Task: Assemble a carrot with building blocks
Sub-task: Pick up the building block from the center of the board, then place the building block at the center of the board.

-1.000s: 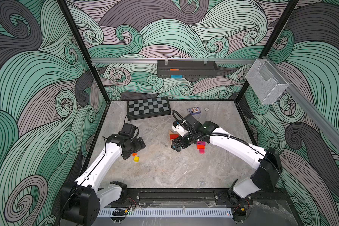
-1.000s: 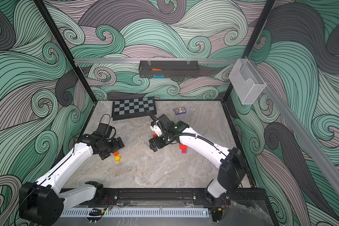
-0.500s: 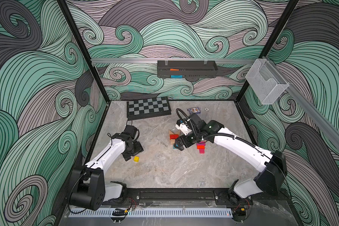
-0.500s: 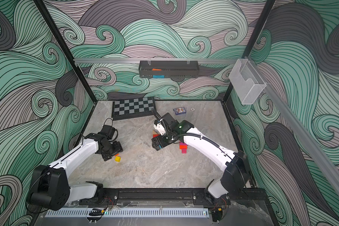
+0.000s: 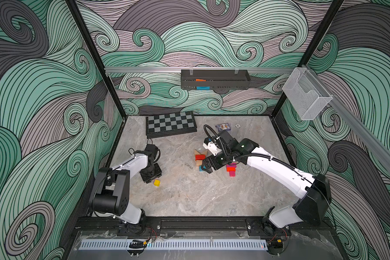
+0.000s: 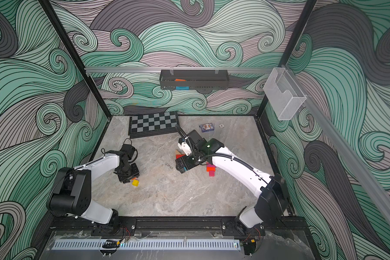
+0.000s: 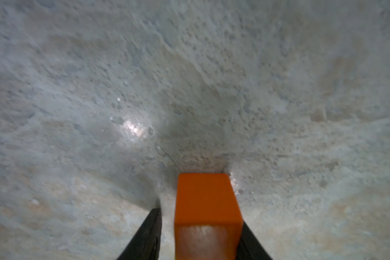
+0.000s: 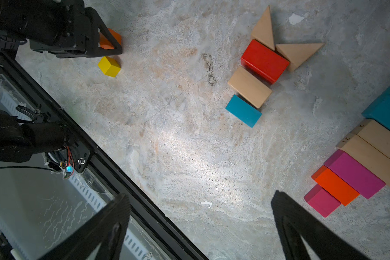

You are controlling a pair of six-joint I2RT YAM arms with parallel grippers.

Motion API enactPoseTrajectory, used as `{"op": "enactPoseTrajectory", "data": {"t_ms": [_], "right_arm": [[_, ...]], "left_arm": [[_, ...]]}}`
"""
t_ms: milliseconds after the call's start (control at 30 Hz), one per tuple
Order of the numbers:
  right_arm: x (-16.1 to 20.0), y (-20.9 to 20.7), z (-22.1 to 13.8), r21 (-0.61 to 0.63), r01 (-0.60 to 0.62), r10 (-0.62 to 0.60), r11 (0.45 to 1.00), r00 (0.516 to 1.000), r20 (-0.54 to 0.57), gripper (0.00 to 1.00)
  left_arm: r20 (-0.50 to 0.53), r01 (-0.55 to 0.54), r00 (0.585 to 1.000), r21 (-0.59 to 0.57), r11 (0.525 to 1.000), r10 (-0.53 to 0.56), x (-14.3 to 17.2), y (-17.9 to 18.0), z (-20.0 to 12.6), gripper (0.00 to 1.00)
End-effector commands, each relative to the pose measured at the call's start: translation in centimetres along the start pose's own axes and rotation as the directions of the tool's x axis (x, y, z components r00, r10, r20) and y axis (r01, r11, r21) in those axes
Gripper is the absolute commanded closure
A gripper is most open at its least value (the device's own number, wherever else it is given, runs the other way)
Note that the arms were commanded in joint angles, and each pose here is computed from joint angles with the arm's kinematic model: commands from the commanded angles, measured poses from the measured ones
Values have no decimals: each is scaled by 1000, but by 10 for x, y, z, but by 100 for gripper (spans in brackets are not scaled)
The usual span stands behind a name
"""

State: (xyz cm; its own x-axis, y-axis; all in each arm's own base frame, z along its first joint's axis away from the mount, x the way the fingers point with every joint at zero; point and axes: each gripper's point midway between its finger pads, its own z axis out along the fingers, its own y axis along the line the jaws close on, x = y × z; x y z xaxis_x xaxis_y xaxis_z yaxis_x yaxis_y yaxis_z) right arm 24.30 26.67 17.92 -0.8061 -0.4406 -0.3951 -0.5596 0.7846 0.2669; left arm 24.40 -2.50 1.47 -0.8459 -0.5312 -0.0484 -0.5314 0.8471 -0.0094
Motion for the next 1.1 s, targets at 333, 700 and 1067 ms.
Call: {"op": "enactPoseTrajectory", "data": {"t_ms": [333, 700, 1067], "right_arm": [[2, -3, -16, 10, -15, 14, 1000, 999, 36, 1], [1, -10, -50, 20, -53, 50, 998, 990, 131, 1], [18, -16, -68, 26, -85, 80, 996, 983, 168, 1]], "left_arm": [[33, -28, 999, 28, 999, 27, -13, -11, -14, 81], [82, -344, 939, 205, 916, 334, 49, -130, -71, 85], [40, -519, 849, 251, 817, 527, 131, -228, -48, 88]]}}
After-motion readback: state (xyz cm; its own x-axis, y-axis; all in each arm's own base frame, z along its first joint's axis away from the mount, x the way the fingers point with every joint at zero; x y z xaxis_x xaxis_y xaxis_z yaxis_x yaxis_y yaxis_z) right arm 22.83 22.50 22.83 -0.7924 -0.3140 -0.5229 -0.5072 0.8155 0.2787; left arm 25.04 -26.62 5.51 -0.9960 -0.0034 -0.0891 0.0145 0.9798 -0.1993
